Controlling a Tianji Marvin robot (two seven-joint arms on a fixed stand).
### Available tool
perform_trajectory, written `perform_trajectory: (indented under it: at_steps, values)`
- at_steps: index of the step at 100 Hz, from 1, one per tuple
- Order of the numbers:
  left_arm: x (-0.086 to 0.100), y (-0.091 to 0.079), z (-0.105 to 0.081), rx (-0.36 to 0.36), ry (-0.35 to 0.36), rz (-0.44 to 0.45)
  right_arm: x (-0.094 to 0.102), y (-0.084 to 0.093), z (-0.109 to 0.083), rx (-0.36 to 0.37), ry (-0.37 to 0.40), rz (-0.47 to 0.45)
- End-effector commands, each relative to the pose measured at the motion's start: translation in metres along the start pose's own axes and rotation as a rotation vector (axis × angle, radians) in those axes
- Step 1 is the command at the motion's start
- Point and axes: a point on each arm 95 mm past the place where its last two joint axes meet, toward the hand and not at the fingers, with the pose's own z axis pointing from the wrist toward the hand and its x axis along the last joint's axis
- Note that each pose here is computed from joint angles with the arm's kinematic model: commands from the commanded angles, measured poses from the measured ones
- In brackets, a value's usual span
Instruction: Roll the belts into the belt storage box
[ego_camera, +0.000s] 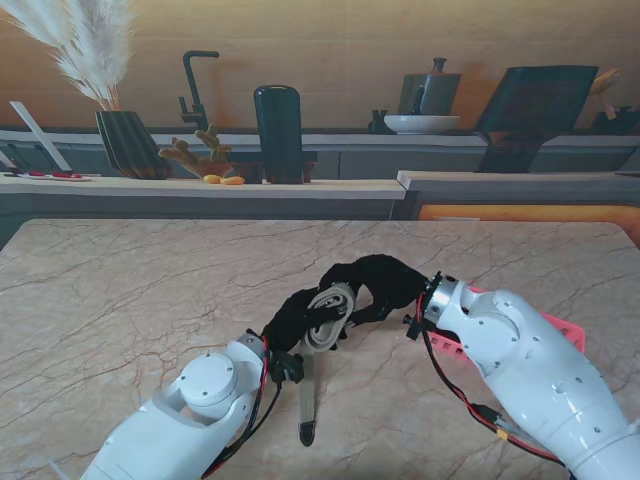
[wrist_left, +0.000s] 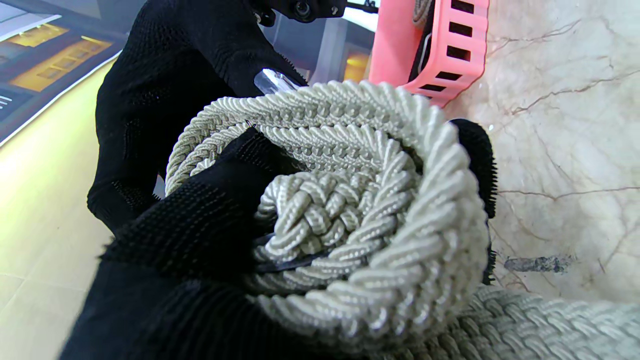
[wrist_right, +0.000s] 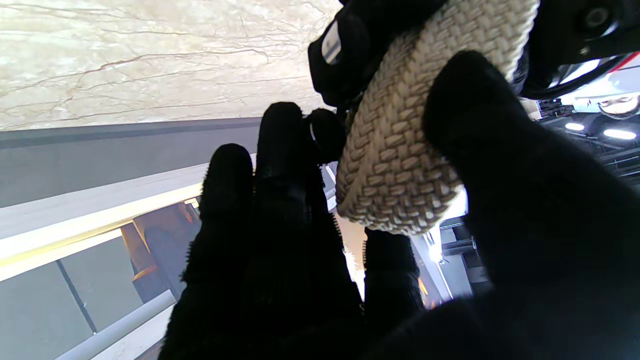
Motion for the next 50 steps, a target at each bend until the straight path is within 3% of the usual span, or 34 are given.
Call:
perform_trajectory:
  at_steps: [1, 22, 50]
  values:
    - [0.021, 0.0096, 0.0074, -0.028, 0.068, -0.012, 0.0103, -0.0239, 0.0046, 0.043, 0.029, 0.026]
    - [0.0211, 0.0089, 0.0074, -0.031, 0.082, -0.008, 0.0045, -0.0277, 0.0013, -0.031, -0.031, 0.051]
    - [0.02, 0.0112, 0.0096, -0.013, 0.088, -0.031, 0.0014, -0.0299, -0.002, -0.063, -0.071, 0.08]
